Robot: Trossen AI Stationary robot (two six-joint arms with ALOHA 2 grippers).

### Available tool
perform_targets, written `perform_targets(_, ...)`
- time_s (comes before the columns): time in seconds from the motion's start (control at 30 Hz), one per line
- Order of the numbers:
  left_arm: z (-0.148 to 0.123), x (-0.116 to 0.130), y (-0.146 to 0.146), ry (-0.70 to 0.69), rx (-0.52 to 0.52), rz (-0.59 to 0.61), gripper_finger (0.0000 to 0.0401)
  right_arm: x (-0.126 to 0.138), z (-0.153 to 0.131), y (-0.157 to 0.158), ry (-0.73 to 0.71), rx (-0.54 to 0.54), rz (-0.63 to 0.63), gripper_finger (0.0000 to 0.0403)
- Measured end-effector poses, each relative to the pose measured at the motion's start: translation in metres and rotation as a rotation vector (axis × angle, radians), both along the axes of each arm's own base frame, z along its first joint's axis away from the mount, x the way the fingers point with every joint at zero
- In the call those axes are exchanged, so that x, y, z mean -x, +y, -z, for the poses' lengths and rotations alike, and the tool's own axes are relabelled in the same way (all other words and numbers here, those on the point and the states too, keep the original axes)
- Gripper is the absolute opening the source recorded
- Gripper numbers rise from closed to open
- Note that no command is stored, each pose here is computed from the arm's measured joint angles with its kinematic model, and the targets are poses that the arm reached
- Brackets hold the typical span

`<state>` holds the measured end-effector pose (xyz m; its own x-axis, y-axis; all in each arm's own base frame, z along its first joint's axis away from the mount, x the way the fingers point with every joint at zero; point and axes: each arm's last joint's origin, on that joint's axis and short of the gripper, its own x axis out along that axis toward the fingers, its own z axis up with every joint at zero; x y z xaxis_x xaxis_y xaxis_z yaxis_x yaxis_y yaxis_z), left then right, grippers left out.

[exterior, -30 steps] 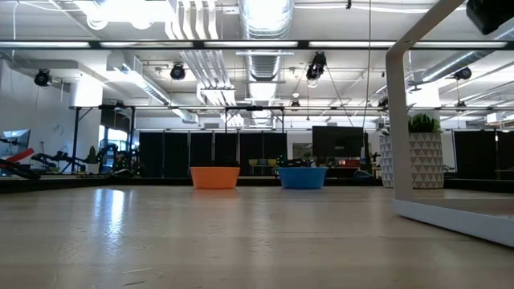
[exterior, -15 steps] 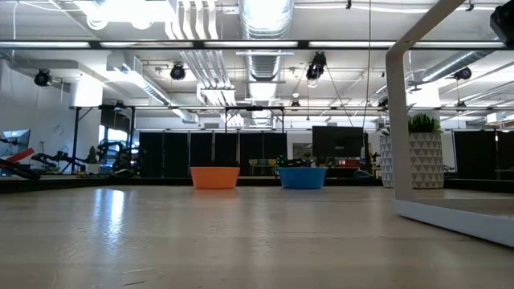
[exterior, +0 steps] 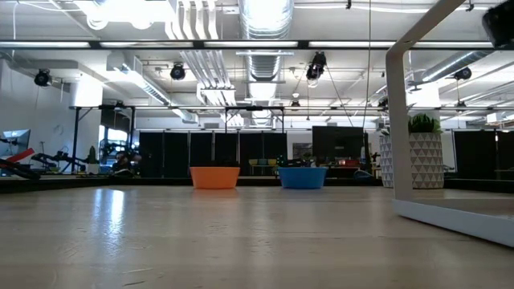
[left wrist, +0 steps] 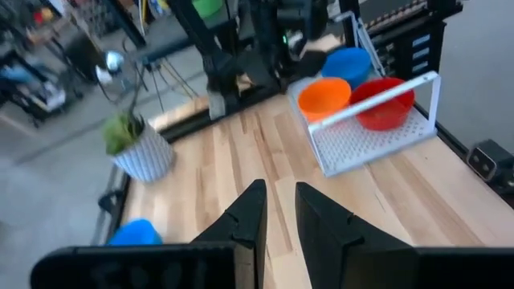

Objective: Pick & Place Mini bowls
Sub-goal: Stack the red bowl on top of the red bowl on the shelf

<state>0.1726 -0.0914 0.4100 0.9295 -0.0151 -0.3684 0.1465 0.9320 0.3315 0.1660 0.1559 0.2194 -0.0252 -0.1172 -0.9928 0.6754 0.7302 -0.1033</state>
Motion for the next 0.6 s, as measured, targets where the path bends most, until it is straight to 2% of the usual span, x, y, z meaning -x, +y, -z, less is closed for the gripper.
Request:
perform_targets(0.33,0.024,0.014,0.008,0.256,0.087,-0.139,0.0064,-0.004,-0.026,0.004,-0.343,0.277,-0.113,0.0008)
perform_targets(0.47,0.031,0.02,0.012,0.35,0.108,-0.187,0.0064,-0.002,-0.031,0.006,-0.403,0.348,-0.134,0.0008)
perform_targets(0.6,0.038,0.026,0.013,0.461,0.148,-0.176,0.0064,-0.001,-0.035,0.003,-0.455,0.424,-0.129,0.0008)
